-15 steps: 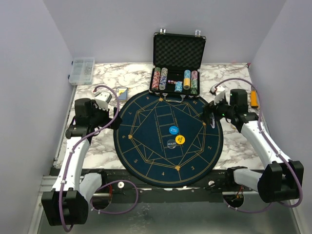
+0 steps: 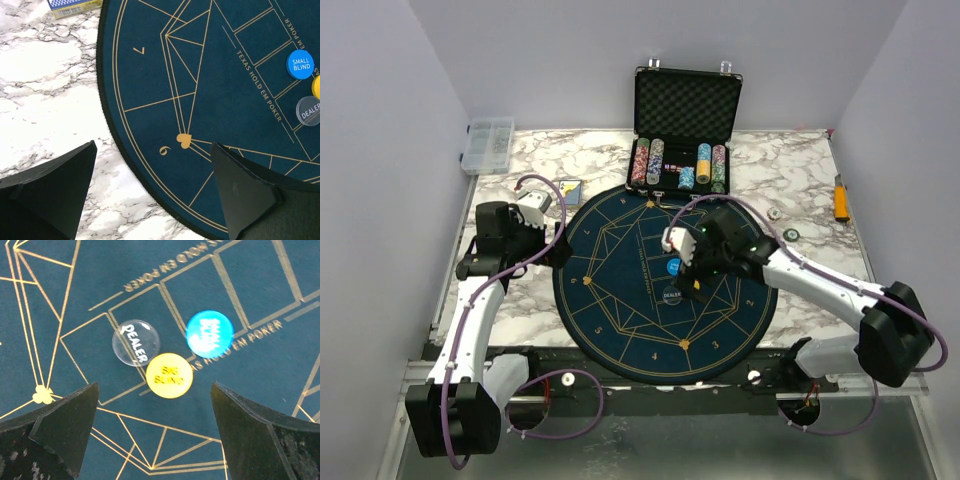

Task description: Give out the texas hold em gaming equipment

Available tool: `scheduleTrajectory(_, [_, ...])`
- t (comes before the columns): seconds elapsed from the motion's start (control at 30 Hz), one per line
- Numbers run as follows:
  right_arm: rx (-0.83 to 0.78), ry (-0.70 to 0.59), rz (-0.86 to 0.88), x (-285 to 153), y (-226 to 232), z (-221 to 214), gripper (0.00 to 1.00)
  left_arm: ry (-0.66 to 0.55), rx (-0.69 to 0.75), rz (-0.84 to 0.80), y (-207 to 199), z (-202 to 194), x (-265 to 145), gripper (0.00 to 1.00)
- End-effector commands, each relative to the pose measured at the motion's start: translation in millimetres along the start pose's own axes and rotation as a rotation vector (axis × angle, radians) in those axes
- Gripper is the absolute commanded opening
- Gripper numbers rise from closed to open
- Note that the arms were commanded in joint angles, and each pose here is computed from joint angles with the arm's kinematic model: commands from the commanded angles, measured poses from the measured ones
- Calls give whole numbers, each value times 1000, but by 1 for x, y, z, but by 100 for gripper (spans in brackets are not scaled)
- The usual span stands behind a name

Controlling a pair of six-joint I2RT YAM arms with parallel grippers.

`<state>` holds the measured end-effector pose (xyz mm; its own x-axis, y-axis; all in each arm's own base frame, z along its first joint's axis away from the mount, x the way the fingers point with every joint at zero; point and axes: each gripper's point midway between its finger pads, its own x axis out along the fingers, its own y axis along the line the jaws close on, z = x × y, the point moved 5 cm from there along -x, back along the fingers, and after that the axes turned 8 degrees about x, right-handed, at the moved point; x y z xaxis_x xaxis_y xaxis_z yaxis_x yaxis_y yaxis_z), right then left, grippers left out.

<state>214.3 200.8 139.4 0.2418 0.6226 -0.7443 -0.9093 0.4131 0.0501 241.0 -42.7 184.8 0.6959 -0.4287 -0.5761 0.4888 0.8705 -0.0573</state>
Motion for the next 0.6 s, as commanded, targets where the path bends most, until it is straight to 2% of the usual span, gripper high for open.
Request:
scheduleTrajectory(0.0, [-101,101,-17,22,8,-7,97,-17,12,-39,-6,8,-4,98])
scheduleTrajectory(0.27, [-213,99,26,50,17,0,94,-8,12,-53,-7,5,-2,98])
scheduleTrajectory(0.57, [-221,124,60,74,14,-1,91,-3,7,-56,-7,5,-3,98])
